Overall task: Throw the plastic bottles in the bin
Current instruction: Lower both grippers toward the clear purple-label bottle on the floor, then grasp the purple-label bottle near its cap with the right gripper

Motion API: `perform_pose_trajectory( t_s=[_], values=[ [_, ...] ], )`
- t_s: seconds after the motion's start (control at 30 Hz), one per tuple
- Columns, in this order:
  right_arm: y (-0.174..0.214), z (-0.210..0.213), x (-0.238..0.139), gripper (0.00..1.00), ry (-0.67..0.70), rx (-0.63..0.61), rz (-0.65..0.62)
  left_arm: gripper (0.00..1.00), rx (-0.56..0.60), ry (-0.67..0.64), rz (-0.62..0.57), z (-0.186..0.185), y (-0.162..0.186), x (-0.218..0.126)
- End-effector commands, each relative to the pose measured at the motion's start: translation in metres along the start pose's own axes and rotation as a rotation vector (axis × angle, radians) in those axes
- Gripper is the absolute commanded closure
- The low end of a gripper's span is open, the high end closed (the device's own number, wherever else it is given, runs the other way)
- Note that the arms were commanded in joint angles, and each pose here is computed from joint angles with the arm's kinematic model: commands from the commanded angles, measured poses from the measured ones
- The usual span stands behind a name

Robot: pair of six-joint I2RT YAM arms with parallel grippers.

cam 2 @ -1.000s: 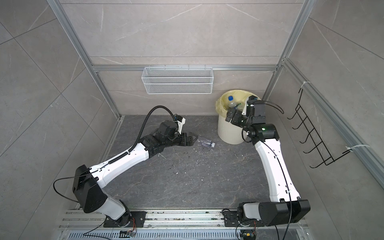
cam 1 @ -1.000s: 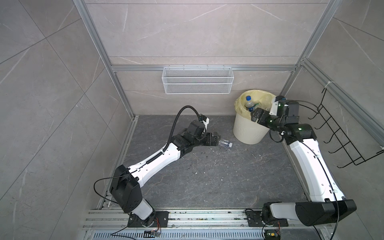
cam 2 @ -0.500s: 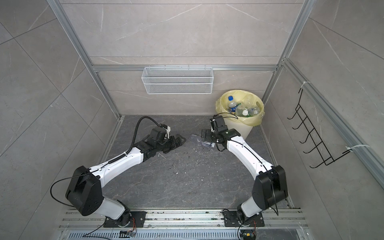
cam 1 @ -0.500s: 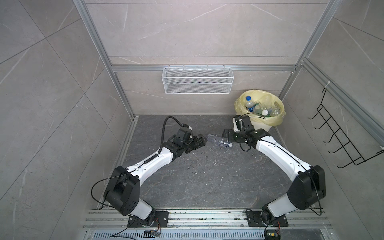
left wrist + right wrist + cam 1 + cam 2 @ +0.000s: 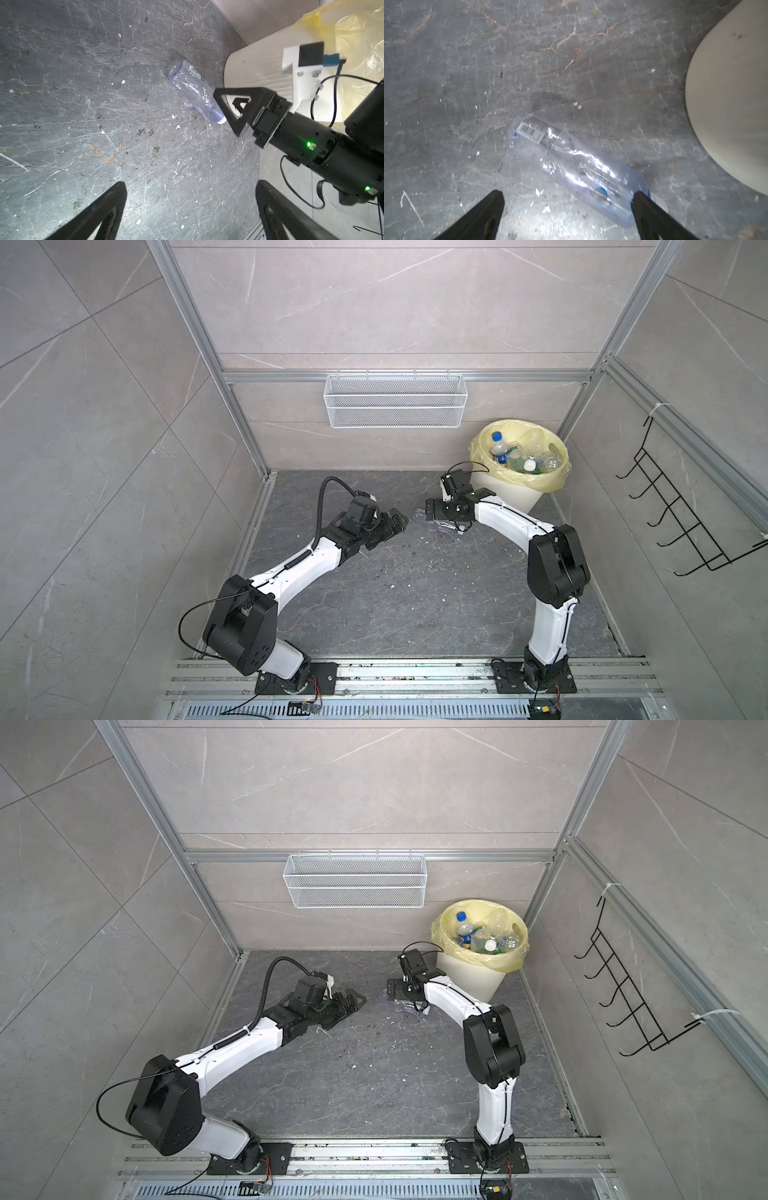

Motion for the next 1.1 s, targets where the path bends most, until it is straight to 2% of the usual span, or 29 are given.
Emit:
perform_pose_trajectory(
  t_s=[0.0,0.23,0.6,0.87,1.07],
  values=[
    [-0.01,0.008,0.008,0.0,-0.018,-0.023,-0.009,0.0,-0.004,0.056,-0.033,-0.008,-0.008,-0.014],
    [0.006,0.011,0.026,0.0,-0.063,0.002,0.049,0.0,-0.02,0.055,-0.031,-0.001,-0.007,-0.014],
    [0.032,0.018,0.026,0.01,-0.082,0.012,0.082,0.0,-0.036,0.064,-0.017,-0.001,-0.004,-0.014],
    [0.044,0.038,0.014,0.0,-0.131,0.016,0.083,0.0,-0.041,0.056,-0.022,0.001,-0.003,-0.018],
    [0.036,0.042,-0.007,0.0,-0.143,0.002,0.041,0.0,-0.041,0.056,-0.022,0.001,-0.003,-0.019]
  ],
)
Point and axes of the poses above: each gripper's point midway between its finger pads, its own x axis out along the fingers, its own z axis along the line the jaws close on, y = z × x, the point moved 5 cm from there along -x, back along the fingers
